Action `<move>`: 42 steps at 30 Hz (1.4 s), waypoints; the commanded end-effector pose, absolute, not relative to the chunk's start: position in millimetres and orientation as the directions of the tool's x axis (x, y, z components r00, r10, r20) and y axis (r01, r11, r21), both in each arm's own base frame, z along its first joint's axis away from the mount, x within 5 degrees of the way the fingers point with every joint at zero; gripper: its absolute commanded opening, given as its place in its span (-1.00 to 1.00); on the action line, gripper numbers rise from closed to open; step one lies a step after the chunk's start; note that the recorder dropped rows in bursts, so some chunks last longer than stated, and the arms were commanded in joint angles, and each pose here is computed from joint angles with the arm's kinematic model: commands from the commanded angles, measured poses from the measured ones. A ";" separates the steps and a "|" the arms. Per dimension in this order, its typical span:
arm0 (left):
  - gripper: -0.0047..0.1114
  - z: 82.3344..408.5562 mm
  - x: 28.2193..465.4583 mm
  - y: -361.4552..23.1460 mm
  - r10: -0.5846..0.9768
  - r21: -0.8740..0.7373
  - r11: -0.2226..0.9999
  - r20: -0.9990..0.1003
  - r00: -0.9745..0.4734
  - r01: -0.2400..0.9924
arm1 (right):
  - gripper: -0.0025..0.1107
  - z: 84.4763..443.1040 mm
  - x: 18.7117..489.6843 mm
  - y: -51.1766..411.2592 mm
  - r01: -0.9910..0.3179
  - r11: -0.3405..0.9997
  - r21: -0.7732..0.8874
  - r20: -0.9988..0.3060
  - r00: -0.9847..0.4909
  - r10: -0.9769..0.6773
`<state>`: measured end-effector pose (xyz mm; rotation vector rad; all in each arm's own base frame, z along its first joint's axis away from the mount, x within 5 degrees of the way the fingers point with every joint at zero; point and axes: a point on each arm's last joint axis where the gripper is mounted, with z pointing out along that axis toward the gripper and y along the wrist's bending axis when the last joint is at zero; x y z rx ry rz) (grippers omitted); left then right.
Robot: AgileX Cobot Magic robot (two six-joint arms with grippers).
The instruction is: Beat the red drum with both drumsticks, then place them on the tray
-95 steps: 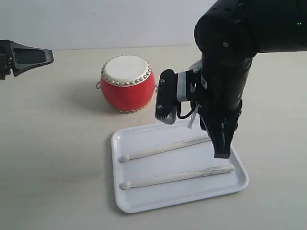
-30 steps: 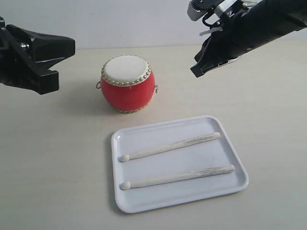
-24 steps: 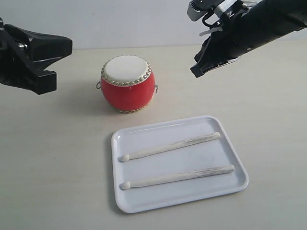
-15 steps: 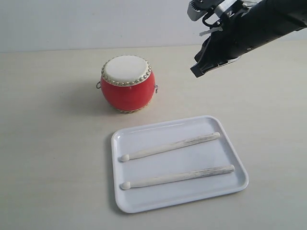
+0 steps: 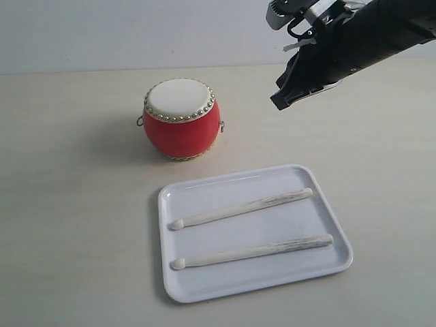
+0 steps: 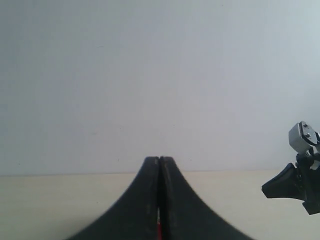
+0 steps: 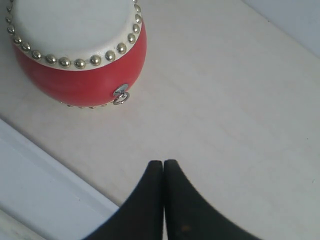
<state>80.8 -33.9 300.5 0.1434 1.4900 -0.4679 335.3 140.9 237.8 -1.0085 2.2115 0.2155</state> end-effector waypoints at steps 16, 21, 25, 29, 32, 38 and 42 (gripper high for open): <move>-0.92 221.7 60.2 -1.6 -0.250 -0.253 0.968 -0.956 -0.152 -0.001 | -0.96 239.0 337.0 139.4 -0.711 0.690 -0.132 -0.658 -0.459 -0.598; -0.92 203.8 57.7 -1.5 -0.247 -0.250 0.968 -0.956 -0.160 -0.002 | -0.96 239.0 337.0 139.4 -0.711 0.690 -0.132 -0.658 -0.459 -0.598; -0.92 194.3 55.9 -1.4 -0.215 -0.219 0.976 -0.964 -0.158 0.004 | -0.96 239.0 337.0 139.4 -0.711 0.690 -0.132 -0.658 -0.459 -0.598; -0.92 191.7 55.4 -1.4 -0.161 -0.165 0.986 -0.975 -0.153 0.013 | -0.96 239.0 337.0 139.4 -0.711 0.690 -0.132 -0.658 -0.459 -0.598; -0.92 189.3 55.1 -1.2 -0.139 -0.143 0.990 -0.974 -0.179 0.010 | -0.96 239.0 337.0 139.4 -0.711 0.690 -0.132 -0.658 -0.459 -0.598; -0.92 184.3 54.0 -0.7 -0.137 -0.140 0.990 -0.963 -0.232 -0.002 | -0.96 239.0 337.0 139.4 -0.711 0.690 -0.132 -0.658 -0.459 -0.598; -0.92 180.5 53.1 -0.3 -0.136 -0.138 0.990 -0.953 -0.273 -0.012 | -0.96 239.0 337.0 139.4 -0.711 0.690 -0.132 -0.658 -0.459 -0.598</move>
